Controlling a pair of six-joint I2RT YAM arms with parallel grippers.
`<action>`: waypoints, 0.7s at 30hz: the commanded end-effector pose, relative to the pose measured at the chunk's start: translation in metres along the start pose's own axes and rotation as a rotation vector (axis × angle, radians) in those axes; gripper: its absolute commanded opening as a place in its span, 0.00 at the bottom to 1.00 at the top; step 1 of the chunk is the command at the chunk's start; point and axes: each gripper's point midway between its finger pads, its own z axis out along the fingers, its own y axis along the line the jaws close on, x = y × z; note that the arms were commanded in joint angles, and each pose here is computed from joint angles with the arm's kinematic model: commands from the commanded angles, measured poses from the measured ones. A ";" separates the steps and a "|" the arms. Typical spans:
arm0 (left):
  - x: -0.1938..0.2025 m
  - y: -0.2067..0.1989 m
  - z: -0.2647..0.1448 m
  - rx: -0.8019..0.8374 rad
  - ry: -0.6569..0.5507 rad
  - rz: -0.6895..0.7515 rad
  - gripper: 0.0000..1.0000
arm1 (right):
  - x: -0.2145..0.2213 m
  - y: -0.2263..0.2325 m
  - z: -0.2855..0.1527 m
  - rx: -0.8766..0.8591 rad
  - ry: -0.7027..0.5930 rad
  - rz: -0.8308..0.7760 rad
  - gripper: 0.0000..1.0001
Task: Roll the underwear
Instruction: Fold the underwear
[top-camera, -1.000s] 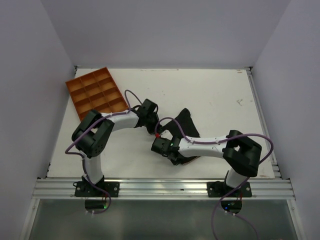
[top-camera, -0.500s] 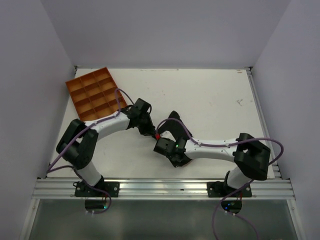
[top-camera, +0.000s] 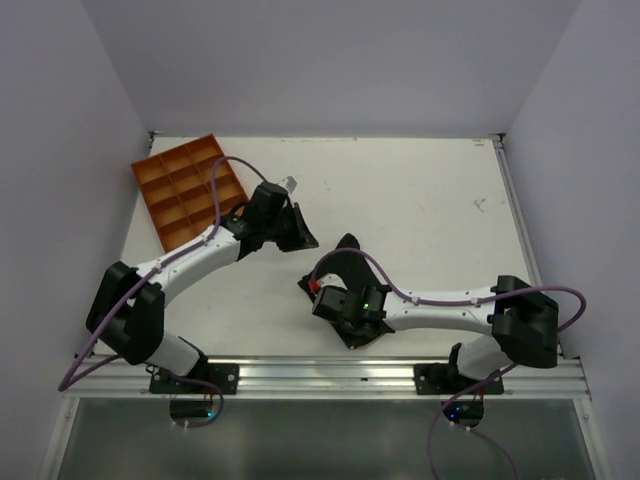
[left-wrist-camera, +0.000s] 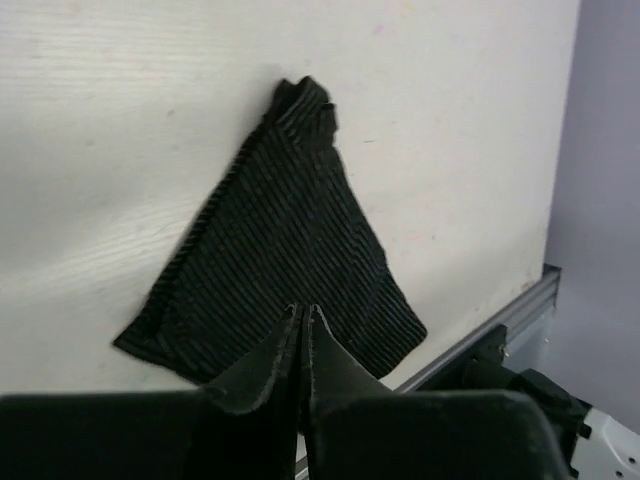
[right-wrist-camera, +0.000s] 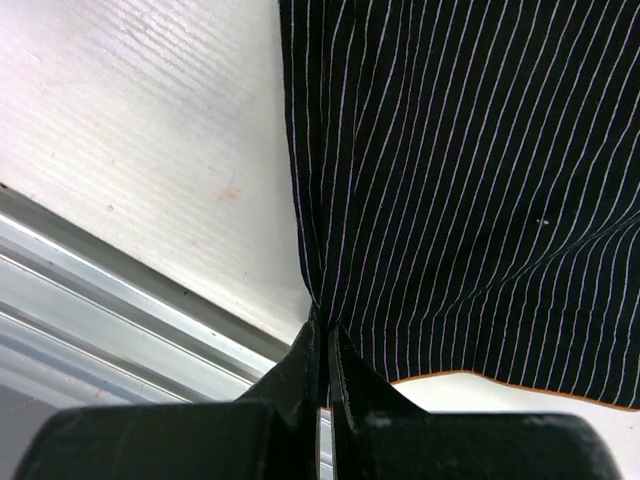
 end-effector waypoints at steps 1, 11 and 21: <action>-0.008 -0.057 0.016 0.320 0.023 0.143 0.03 | -0.008 0.009 -0.009 -0.058 -0.066 0.043 0.00; 0.027 -0.083 0.058 0.572 0.212 0.247 0.00 | -0.001 0.004 -0.011 -0.074 -0.095 0.091 0.00; 0.082 -0.047 0.090 0.479 0.312 0.243 0.00 | 0.002 0.000 -0.013 -0.068 -0.103 0.117 0.00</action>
